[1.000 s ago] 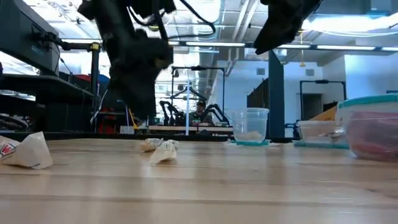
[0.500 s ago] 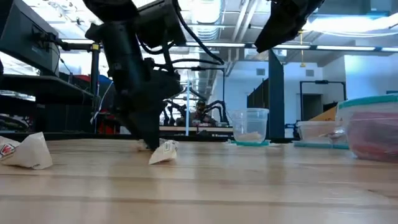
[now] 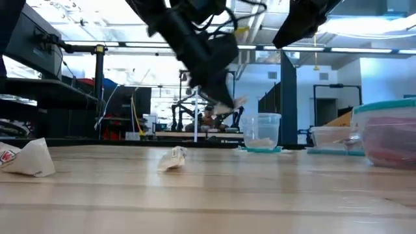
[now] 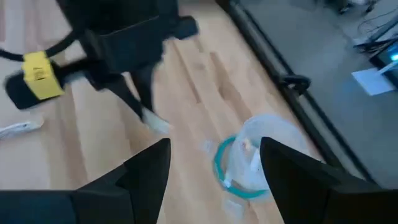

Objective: Sort candy
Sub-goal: Put the white candy into the small round transparent bin, then close the small round transparent bin

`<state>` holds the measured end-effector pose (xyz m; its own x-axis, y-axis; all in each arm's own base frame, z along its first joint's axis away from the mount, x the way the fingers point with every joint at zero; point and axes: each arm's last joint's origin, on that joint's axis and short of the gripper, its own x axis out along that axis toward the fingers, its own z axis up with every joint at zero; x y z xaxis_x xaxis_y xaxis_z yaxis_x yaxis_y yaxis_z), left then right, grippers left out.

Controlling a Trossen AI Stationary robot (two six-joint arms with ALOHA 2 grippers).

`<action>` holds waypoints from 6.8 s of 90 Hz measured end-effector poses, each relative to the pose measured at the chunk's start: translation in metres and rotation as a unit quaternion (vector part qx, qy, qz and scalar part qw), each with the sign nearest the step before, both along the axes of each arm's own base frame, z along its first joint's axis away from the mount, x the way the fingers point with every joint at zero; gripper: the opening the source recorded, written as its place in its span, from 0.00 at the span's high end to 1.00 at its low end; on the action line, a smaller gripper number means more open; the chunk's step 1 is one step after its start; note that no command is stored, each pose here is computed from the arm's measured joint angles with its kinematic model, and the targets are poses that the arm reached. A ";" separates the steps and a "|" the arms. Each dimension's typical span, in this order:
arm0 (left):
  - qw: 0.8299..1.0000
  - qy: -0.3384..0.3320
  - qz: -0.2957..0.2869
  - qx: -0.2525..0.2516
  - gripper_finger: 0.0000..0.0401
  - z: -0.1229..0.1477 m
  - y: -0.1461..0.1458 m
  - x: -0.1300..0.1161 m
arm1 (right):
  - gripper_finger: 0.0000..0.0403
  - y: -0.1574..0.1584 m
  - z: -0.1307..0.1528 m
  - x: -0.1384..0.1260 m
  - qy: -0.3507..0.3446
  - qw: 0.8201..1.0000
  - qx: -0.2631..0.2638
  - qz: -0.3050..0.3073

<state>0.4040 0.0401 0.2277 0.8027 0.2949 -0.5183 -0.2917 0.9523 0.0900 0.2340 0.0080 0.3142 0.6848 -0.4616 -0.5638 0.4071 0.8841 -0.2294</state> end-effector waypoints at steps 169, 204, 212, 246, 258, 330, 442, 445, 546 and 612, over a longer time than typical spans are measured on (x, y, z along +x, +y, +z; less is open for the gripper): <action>0.815 0.245 -0.481 0.213 0.52 -0.035 -0.142 -0.033 | 0.42 0.036 -0.005 -0.014 0.023 0.999 0.001 0.030; 0.777 0.227 -0.525 0.263 0.67 -0.062 -0.139 -0.040 | 0.42 0.043 -0.005 -0.015 0.012 0.999 0.018 0.030; 0.776 0.227 -0.525 0.266 0.70 -0.071 -0.138 -0.035 | 0.42 0.043 -0.005 -0.015 0.011 0.999 0.019 0.029; 0.810 0.252 -0.479 0.226 0.96 -0.071 -0.132 -0.017 | 0.42 0.044 -0.006 -0.016 0.016 0.999 0.020 0.031; 0.878 0.198 -0.393 0.187 0.99 -0.038 -0.106 -0.001 | 0.42 0.044 -0.006 -0.017 0.015 1.000 0.008 0.020; 0.983 -0.182 -0.023 0.007 0.79 0.038 0.118 0.017 | 0.42 0.036 -0.007 -0.022 0.027 0.997 -0.055 -0.039; 0.868 0.311 -0.387 -0.028 0.62 -0.023 -0.193 -0.117 | 0.42 0.044 -0.008 -0.024 0.023 0.999 -0.043 -0.024; 0.870 0.302 -0.388 -0.030 0.62 -0.028 -0.194 -0.116 | 0.42 0.044 -0.007 -0.023 0.020 0.999 -0.042 -0.023; 0.973 0.032 -0.173 0.147 1.00 0.086 -0.028 -0.020 | 0.42 0.061 -0.008 -0.030 -0.006 1.000 -0.018 -0.022; 0.987 -0.055 -0.110 0.103 0.73 0.027 0.131 0.032 | 0.42 0.074 -0.064 -0.046 -0.055 0.992 0.047 -0.099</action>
<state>0.4365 0.1708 0.2546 0.9074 0.1960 -0.3717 -0.0978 0.9588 0.2668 0.1883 0.0821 0.2505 0.6448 -0.5430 -0.5379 0.5935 0.7992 -0.0953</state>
